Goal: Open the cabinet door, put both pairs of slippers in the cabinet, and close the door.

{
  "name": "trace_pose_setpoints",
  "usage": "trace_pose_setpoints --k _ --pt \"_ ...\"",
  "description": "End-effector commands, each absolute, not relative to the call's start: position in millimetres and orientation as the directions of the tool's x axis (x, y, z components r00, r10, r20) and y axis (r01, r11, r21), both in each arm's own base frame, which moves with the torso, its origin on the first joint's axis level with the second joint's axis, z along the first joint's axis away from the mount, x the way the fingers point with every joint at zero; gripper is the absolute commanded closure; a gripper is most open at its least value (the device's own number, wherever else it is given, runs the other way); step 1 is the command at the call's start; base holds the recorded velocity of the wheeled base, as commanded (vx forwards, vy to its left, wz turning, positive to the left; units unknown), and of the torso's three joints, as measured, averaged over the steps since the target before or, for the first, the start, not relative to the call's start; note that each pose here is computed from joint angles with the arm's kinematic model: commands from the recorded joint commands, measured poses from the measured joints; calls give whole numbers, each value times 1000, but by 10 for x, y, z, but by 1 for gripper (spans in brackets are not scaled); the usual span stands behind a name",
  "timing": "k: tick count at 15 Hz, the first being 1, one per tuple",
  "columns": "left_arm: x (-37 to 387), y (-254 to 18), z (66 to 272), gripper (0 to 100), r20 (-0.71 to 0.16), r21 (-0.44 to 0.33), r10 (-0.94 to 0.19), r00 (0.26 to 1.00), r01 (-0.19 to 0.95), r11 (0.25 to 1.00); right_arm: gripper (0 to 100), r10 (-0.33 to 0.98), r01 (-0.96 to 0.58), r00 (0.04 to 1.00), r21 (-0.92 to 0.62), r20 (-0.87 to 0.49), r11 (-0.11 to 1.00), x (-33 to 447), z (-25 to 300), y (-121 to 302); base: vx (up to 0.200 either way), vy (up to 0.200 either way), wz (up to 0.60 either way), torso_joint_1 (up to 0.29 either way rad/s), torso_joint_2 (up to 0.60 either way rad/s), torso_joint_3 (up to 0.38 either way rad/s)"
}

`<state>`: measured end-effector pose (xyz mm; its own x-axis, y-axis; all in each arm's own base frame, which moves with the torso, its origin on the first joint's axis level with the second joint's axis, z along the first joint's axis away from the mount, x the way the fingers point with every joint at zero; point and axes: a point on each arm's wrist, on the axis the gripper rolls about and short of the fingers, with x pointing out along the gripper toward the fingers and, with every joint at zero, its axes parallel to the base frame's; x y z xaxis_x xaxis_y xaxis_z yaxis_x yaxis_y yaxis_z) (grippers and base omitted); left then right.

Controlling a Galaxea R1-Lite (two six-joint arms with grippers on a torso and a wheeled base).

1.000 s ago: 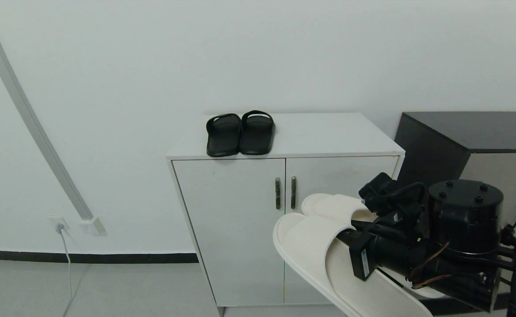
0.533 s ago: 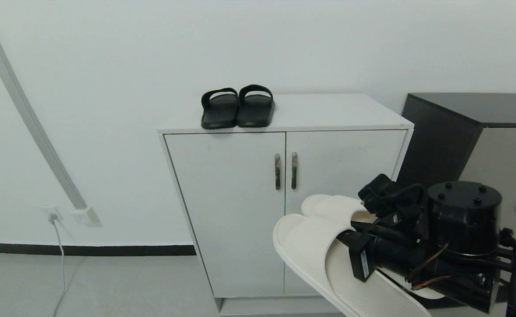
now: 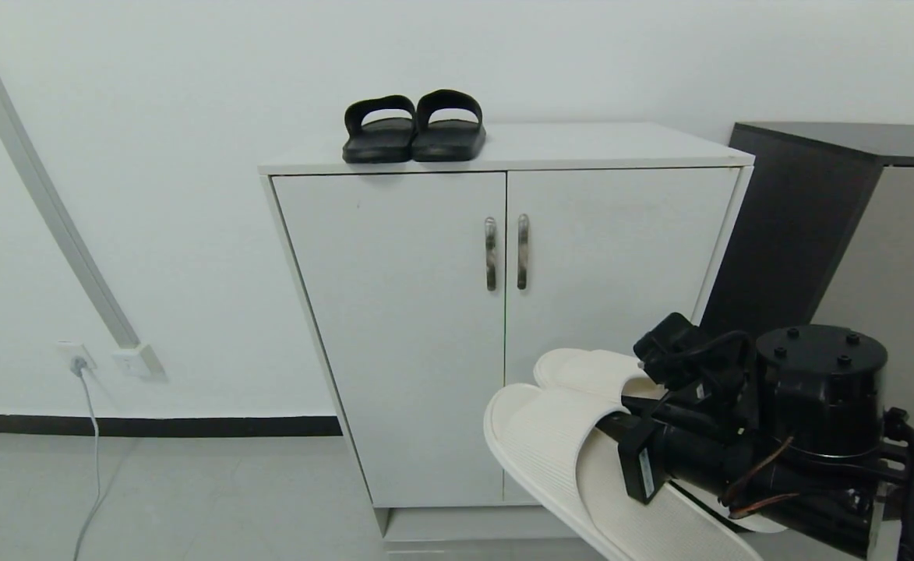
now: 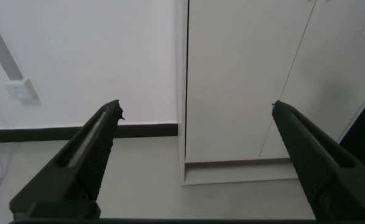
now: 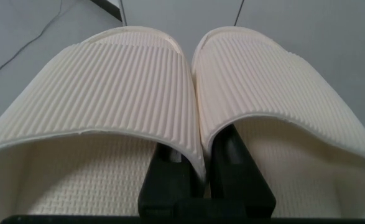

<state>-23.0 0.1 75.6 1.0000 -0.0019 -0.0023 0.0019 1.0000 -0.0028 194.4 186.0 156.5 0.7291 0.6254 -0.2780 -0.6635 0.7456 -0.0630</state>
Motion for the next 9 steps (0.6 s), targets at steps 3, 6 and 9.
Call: trace_pose_setpoints --k 3,6,9 --pt "-229 1 759 0 -3 -3 -2 1000 2 1000 100 624 -664 727 -65 -285 745 1940 1544 1858 0 0 0 -16 254 231" --pt "-228 1 755 0 -5 -3 -2 1000 2 1000 100 625 -664 728 -65 -284 745 1938 1548 1856 0 0 0 0 0 0" --pt "-229 1 759 0 -3 -3 -2 1000 2 1000 100 624 -665 727 -65 -287 744 1938 1540 1856 0 0 0 0 0 0"
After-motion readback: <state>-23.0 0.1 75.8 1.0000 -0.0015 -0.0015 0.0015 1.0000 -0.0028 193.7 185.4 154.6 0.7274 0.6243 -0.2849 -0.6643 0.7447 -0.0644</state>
